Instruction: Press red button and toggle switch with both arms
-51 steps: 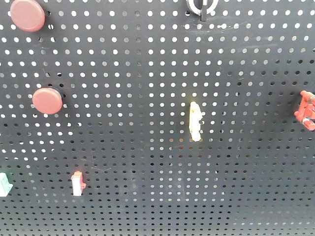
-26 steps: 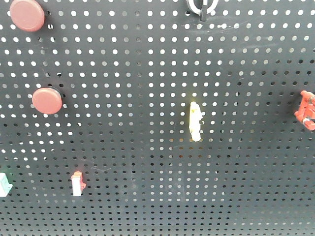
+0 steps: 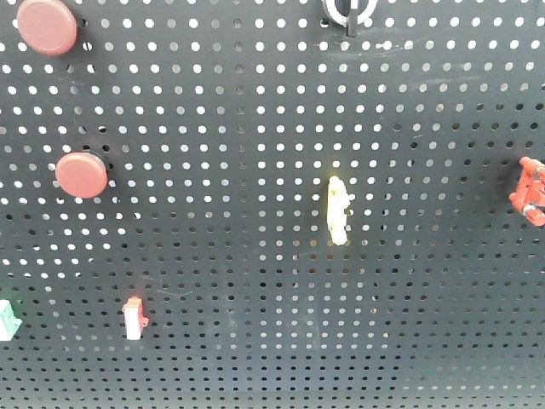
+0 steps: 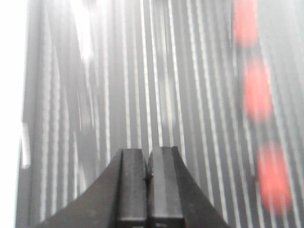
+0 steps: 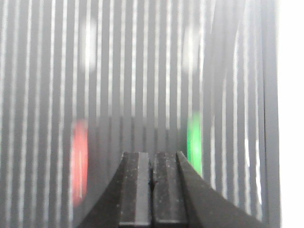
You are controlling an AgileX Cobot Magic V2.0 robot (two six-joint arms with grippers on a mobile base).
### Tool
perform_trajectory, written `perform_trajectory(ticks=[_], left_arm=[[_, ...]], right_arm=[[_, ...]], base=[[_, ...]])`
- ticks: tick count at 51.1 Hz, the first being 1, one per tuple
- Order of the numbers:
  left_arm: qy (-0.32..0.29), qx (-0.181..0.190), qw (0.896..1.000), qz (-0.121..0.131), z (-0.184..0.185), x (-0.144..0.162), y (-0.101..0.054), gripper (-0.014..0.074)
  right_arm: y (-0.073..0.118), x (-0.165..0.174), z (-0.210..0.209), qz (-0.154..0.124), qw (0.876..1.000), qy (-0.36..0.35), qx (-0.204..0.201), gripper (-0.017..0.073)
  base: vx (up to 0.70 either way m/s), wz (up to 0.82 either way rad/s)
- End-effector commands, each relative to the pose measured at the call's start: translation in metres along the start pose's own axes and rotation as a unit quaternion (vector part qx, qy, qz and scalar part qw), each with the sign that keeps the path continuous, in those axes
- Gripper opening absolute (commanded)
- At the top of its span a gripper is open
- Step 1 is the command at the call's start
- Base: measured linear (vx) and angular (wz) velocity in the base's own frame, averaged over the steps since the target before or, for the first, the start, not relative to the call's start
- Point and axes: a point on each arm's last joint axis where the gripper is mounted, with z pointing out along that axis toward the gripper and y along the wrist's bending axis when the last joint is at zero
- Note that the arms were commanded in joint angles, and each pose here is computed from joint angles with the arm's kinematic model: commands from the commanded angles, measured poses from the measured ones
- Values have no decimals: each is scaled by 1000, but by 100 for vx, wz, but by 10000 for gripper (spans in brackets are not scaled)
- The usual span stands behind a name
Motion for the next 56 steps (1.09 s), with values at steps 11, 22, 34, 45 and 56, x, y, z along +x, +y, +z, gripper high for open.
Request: perform_trajectory(ticks=[11, 22, 34, 45, 56], left_arm=[[12, 1, 1000, -12, 76, -29, 1, 2], [121, 0, 992, -18, 106, 14, 0, 2], [124, 63, 986, -89, 123, 28, -19, 2], [112, 138, 977, -114, 131, 32, -44, 2], [105, 183, 969, -132, 158, 22, -67, 2]], right_arm=[[1, -41, 76, 4, 1000, -4, -6, -4], [3, -21, 106, 6, 1000, 23, -13, -4], [3, -18, 111, 6, 1000, 19, -16, -4], [3, -18, 111, 6, 1000, 19, -16, -4], [3, -18, 111, 6, 1000, 19, -16, -4]], base=[[0, 0], [0, 0], [0, 0], [0, 0], [0, 0]])
